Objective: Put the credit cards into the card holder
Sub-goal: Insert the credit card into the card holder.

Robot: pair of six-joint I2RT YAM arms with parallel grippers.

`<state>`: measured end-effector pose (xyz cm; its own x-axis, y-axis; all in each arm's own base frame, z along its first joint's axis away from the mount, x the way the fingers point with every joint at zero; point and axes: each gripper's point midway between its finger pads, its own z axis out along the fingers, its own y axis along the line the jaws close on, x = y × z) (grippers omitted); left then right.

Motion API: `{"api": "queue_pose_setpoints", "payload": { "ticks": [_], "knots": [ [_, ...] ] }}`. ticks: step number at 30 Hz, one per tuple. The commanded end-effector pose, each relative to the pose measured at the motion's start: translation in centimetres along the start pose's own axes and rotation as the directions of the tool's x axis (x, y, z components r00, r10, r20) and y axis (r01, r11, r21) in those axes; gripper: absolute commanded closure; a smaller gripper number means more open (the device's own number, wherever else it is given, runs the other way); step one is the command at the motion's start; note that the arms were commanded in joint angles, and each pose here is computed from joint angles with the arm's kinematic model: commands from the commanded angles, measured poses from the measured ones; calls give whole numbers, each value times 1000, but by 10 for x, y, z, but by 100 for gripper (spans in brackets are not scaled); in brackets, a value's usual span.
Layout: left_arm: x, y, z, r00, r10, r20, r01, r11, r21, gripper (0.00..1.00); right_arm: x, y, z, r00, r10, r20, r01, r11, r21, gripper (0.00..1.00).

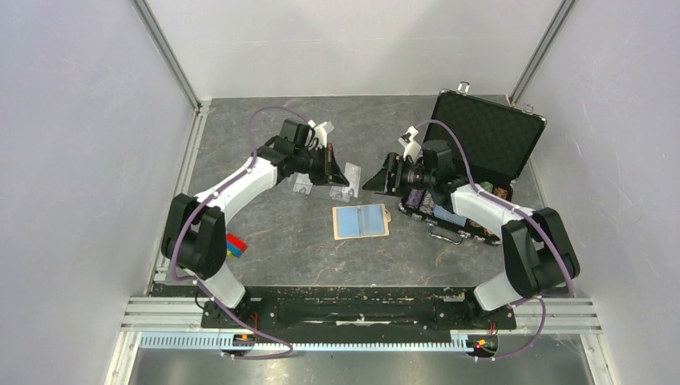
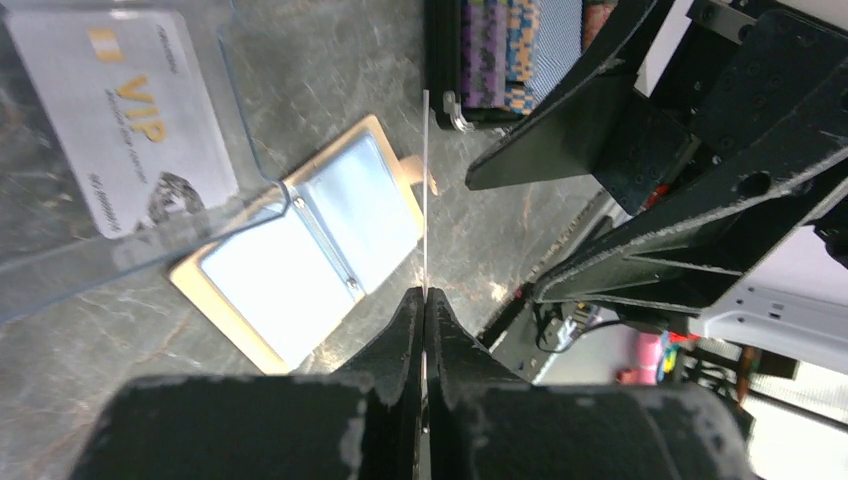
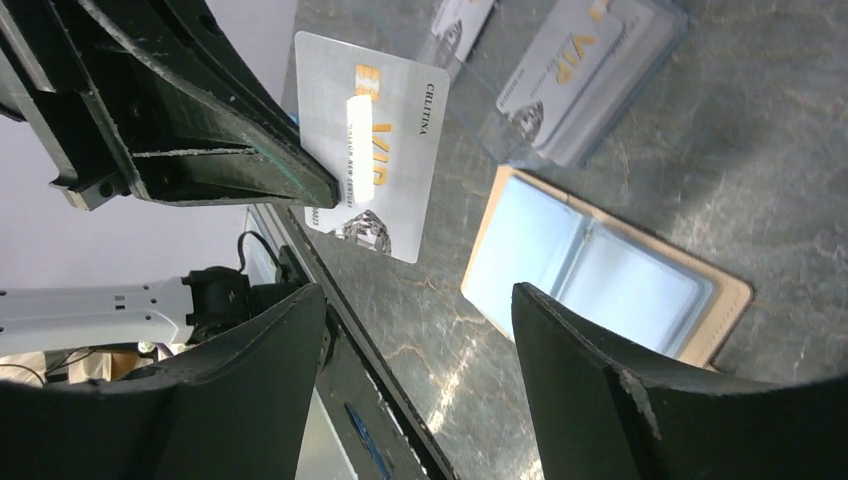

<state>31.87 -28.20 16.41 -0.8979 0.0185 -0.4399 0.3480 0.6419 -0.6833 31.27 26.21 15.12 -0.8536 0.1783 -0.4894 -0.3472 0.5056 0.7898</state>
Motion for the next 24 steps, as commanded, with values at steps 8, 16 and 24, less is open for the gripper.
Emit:
{"api": "queue_pose_setpoints", "payload": {
  "ticks": [8, 16, 24],
  "knots": [
    [16, -15, 0, 993, -109, 42, 102, 985, 140, 98, 40, -47, -21, 990, -63, -124, 89, 973, 213, 28],
    [50, 10, 5, 990, -137, -14, 137, 989, 53, 98, 58, -67, -28, 979, -47, -200, 104, 953, 284, 28],
    [80, 50, 13, 985, -101, -139, 88, 991, -100, 98, 55, -69, -26, 973, -57, -224, 123, 949, 289, 28]
  ]
}}
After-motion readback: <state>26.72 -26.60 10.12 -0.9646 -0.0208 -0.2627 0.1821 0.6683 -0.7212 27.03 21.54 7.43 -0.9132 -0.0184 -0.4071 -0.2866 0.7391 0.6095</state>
